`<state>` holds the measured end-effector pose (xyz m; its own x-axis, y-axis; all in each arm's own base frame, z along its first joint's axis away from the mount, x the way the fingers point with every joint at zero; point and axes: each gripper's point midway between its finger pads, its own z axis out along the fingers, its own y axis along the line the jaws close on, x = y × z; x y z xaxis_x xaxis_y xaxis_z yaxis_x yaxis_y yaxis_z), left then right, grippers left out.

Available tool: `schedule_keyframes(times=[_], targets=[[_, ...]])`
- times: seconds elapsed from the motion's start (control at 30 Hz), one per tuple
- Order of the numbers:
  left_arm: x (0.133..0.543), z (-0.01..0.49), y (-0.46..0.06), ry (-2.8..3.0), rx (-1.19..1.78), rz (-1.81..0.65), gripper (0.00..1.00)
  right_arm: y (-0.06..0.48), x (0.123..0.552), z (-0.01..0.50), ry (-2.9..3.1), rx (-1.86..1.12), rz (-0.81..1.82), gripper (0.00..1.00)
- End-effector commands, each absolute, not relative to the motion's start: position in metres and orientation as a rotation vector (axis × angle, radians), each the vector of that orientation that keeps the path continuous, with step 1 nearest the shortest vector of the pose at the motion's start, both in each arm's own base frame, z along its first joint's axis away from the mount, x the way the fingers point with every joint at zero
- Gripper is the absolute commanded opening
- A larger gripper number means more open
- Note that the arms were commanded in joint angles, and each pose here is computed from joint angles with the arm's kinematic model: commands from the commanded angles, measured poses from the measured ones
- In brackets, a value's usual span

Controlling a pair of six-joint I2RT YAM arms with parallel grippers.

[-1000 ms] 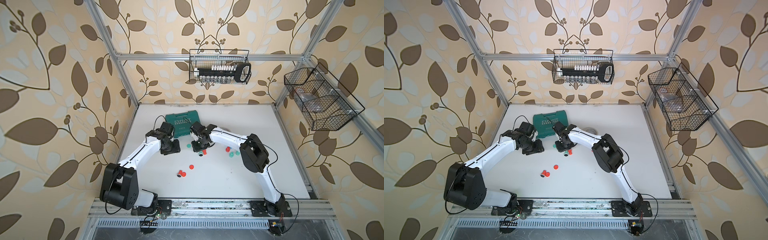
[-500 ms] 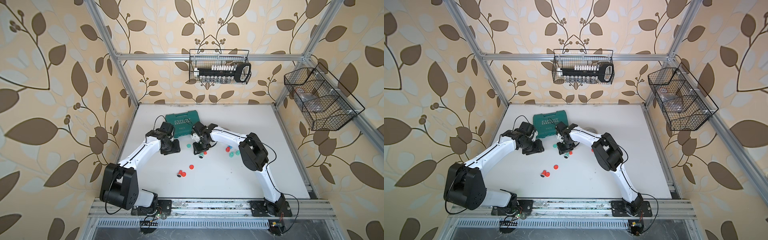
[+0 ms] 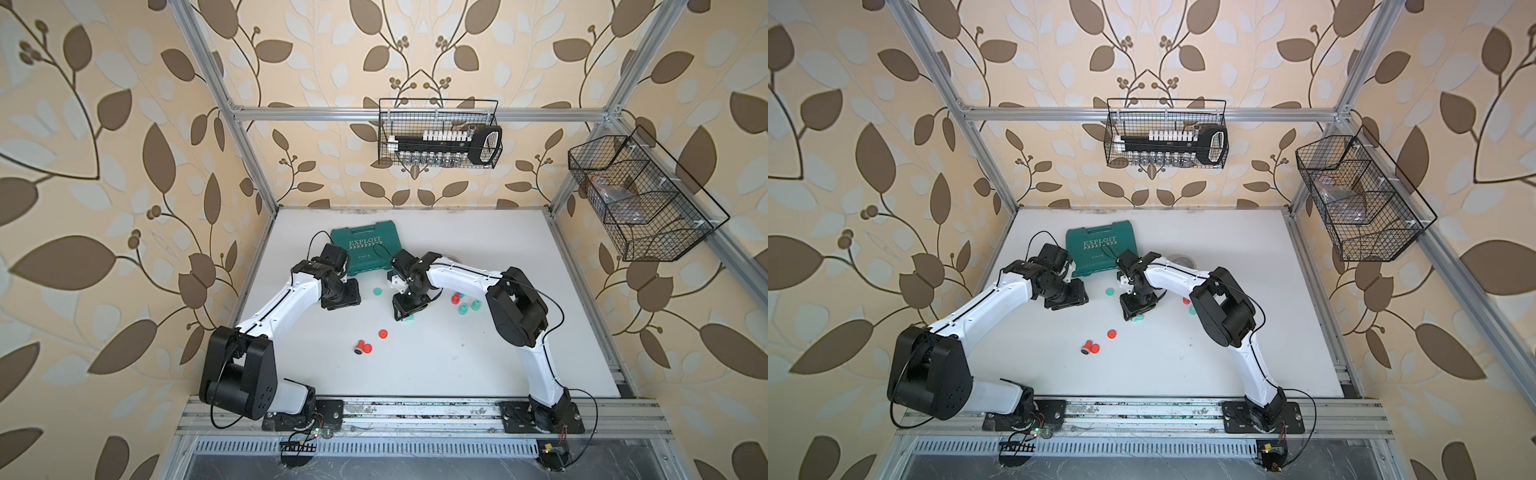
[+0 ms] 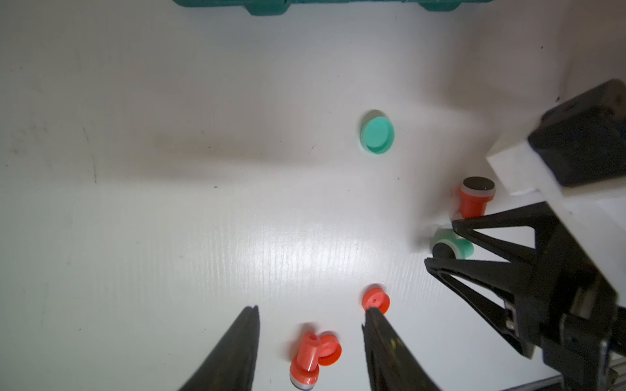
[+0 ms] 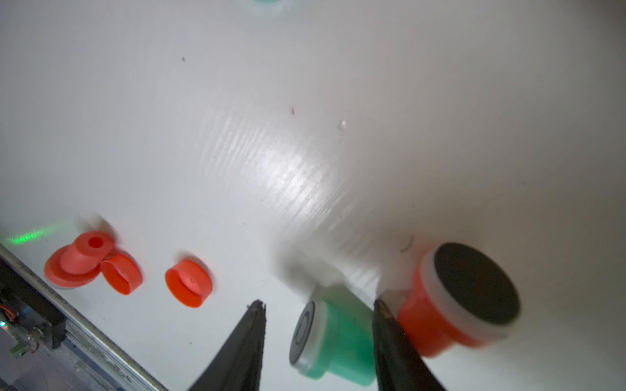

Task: Close the stamp cap
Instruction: Pick up the stamp from the center of the board.

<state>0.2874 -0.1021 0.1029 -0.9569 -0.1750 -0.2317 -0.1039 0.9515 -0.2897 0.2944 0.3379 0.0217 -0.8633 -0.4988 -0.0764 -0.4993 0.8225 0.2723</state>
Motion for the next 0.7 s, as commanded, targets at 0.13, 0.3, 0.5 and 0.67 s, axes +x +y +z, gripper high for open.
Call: schedule_keyframes(times=[0.13,0.3,0.5,0.67], targets=[[0.291,0.114,-0.103,2.816,-0.176,-0.411,0.53,0.328,0.280,0.030,2.963,-0.898,0.367,0.51],[0.291,0.114,-0.102,2.819,-0.176,-0.407,0.53,0.328,0.270,0.028,2.922,-0.972,0.332,0.51],[0.291,0.113,-0.103,2.820,-0.178,-0.408,0.53,0.326,0.261,0.020,2.887,-1.058,0.247,0.51],[0.291,0.114,-0.103,2.818,-0.177,-0.409,0.53,0.320,0.264,0.016,2.838,-1.074,0.128,0.48]])
